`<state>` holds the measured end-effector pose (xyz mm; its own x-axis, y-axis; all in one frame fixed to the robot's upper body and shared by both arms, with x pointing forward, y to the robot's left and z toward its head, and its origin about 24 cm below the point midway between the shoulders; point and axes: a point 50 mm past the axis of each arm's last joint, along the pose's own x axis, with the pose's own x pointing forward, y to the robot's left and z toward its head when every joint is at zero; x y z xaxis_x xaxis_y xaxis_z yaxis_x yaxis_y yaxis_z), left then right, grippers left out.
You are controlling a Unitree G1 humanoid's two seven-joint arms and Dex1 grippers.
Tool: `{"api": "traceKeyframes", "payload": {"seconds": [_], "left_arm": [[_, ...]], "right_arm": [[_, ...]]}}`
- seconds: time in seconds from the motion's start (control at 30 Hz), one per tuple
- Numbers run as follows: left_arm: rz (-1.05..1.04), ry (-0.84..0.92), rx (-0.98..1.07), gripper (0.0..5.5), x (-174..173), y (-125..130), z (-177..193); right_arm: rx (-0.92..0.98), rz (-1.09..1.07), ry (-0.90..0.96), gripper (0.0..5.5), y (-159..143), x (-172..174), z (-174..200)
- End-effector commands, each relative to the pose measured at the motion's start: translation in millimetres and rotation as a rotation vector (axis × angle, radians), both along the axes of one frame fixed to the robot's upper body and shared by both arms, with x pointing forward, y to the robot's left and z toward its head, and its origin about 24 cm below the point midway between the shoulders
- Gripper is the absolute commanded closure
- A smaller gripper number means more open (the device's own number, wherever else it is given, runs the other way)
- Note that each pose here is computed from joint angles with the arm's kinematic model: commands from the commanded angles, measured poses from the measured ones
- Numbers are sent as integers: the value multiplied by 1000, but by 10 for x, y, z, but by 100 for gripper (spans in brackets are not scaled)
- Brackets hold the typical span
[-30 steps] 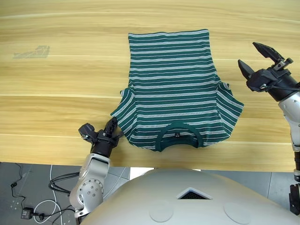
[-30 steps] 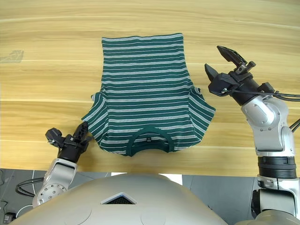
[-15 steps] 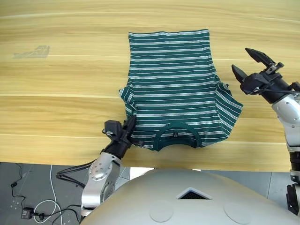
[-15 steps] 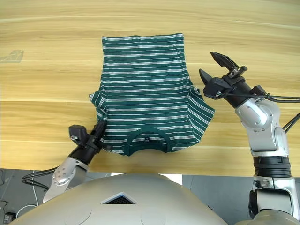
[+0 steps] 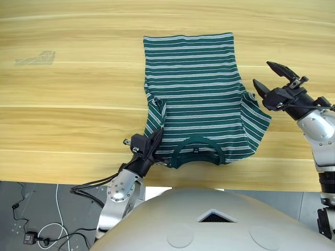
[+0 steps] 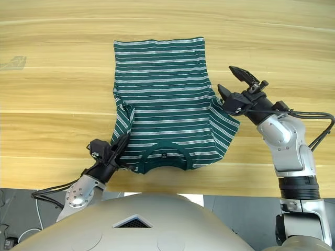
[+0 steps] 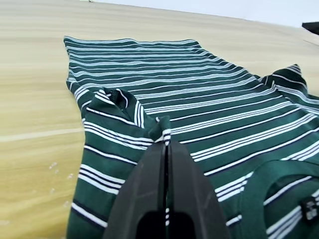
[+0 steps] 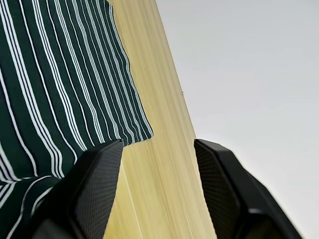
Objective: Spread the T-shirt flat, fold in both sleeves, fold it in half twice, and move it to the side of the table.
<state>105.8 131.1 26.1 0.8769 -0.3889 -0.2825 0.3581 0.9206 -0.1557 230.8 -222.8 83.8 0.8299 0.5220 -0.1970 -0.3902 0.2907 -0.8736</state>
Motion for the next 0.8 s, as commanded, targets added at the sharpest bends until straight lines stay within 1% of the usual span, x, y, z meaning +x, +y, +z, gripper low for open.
{"api": "traceKeyframes", "payload": {"seconds": [0.03,0.07,0.13,0.2,0.27,0.33,0.37,0.4,0.43,0.47,0.5,0.57,0.67,0.8], "left_arm": [[-84,-10,-17,505,-58,-101,40],[-119,-31,-56,487,-89,-159,105],[-166,-67,-104,483,-141,-230,198],[-181,-98,-149,483,-148,-219,279],[-176,-163,-276,483,-113,-152,459],[-177,-234,-391,483,-82,-61,655],[-149,-270,-412,483,-51,20,731],[-90,-302,-416,483,-7,134,780],[23,-330,-377,483,82,315,790],[132,-346,-319,483,157,487,774],[251,-346,-236,483,230,682,729],[374,-354,-140,483,295,911,714],[411,-354,-94,483,286,987,746],[415,-322,-64,483,233,963,687]], "right_arm": [[25,3,32,287,29,-10,-57],[45,7,48,287,45,-8,-70],[105,15,70,287,73,1,-69],[244,0,102,287,71,-11,-43],[471,-8,198,287,25,-90,-37],[813,-76,314,287,-171,-156,-18],[987,-111,369,287,-291,-189,-10],[1104,-117,432,287,-383,-238,-19],[1185,-142,494,287,-486,-283,-62],[1218,-169,542,287,-561,-316,-117],[1210,-188,608,287,-615,-360,-194],[1160,-239,712,287,-713,-440,-345],[1052,-348,800,287,-859,-533,-543],[992,-399,883,287,-992,-679,-676]]}}
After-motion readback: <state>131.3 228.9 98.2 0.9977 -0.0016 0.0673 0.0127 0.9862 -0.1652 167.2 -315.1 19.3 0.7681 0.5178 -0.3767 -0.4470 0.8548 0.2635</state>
